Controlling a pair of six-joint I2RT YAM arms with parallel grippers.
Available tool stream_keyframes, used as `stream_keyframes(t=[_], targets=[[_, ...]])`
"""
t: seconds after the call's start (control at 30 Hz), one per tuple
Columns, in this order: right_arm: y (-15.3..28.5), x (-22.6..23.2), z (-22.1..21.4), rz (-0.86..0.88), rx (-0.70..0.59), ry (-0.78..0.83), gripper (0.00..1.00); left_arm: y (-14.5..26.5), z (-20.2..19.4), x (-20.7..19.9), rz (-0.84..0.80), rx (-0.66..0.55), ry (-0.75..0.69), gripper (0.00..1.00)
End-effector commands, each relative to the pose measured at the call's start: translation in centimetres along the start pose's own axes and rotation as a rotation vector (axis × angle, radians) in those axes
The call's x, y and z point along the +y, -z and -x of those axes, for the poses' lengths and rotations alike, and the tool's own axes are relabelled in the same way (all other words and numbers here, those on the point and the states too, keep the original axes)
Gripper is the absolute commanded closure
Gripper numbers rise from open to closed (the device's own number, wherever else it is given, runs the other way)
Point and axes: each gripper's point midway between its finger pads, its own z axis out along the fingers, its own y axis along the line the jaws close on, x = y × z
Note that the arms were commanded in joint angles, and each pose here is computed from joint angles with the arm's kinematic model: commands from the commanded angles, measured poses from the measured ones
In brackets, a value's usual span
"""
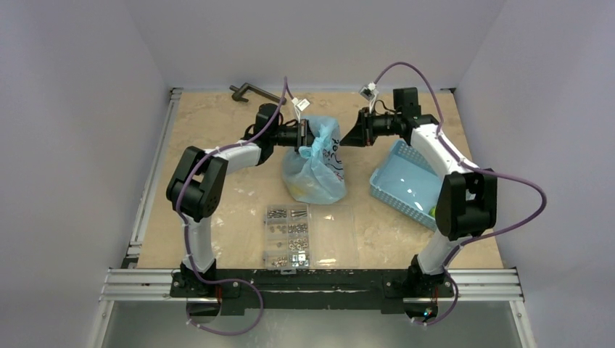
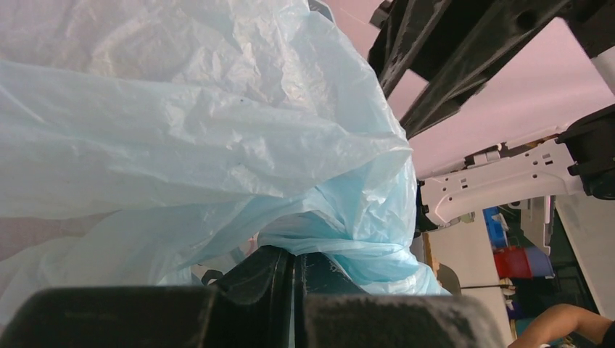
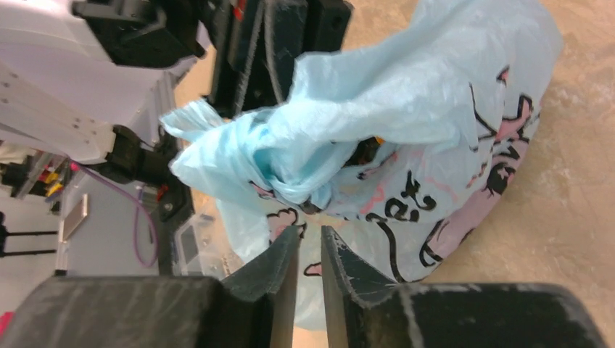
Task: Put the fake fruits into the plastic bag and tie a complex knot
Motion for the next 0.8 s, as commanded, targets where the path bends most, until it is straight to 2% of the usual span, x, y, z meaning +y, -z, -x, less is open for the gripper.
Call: stream_keyframes(t=[0.0,0.07,0.17,0.37,0.57,0.77], targets=[[-0.4,-2.1,-1.6,-0.112,0.007,0.013,0.91,0.0,0.8,-1.1,-0.045,-0.01,-0.06,1.0],[-1.2,-2.5,-1.2,-0.119,-0.001,0.043,0.94,0.0,0.8,-1.1,-0.046,-0.012,-0.06,1.0],[-2.7,-2.1,-0.2,-0.085,-0.006,0.065,0.94,0.0,0.7,-1.2,-0.048,-0.008,-0.062,1.0],[-4.7,0.0,1.2,0.0,-0.041,0.067,0.82,0.0,0.4,-1.0,-0.039,0.0,-0.072,1.0],[-6.4,2.5,2.3,0.088,-0.052,0.088,0.64,-0.5,-0.1,-1.1,-0.042,0.015,-0.077,1.0],[-7.2,3.4,2.6,0.132,-0.045,0.092,0.58,-0.6,-0.4,-0.8,-0.041,0.03,-0.078,1.0]])
